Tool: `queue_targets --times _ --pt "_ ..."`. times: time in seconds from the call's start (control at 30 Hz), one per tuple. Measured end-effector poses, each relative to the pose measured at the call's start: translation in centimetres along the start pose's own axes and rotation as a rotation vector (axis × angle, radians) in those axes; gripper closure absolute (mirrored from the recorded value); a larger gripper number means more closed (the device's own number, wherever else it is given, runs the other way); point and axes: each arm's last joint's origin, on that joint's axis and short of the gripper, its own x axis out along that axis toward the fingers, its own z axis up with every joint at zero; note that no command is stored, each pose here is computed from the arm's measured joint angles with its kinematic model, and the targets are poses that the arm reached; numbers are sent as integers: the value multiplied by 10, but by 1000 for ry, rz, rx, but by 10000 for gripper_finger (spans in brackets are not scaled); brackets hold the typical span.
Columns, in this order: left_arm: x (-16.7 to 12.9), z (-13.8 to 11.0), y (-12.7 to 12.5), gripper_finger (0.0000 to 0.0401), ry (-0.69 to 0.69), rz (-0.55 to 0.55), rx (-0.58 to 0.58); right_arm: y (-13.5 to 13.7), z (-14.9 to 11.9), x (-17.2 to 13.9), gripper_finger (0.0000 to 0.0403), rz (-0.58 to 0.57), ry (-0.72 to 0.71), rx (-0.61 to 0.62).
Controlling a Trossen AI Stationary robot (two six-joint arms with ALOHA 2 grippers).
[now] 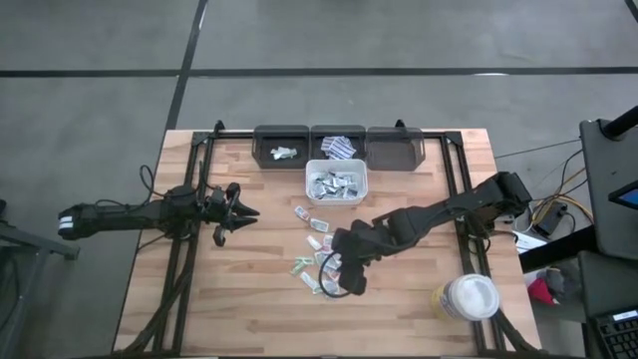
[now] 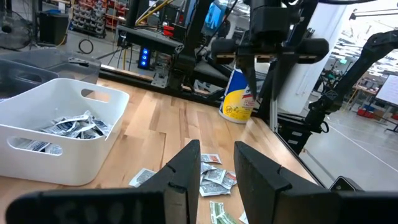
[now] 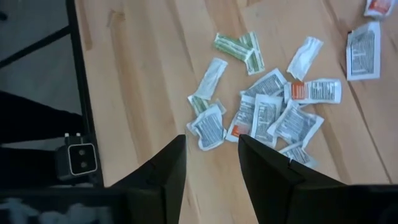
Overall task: Pick & Place First Aid Supplies
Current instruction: Put the blue alcohol pad into the white bin
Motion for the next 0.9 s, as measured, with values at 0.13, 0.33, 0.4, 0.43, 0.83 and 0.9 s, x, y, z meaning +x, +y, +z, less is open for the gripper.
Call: queue_targets --times 0.13,0.33,0.4,0.43,0.83,0.9 --pt "0 0 0 307 1 0 0 -2 -3 6 267 6 -8 2" --pt "0 0 0 307 3 1 0 -2 -3 11 270 28 -35 2" --pt "0 0 0 307 3 1 9 -2 -3 11 268 29 -37 2" --pt "0 0 0 307 3 1 17 -2 -2 11 267 30 -38 2" --pt "0 -1 0 307 11 3 51 8 -20 75 265 79 108 -157" --pt "0 -2 0 307 16 4 50 8 -24 86 268 66 133 -172"
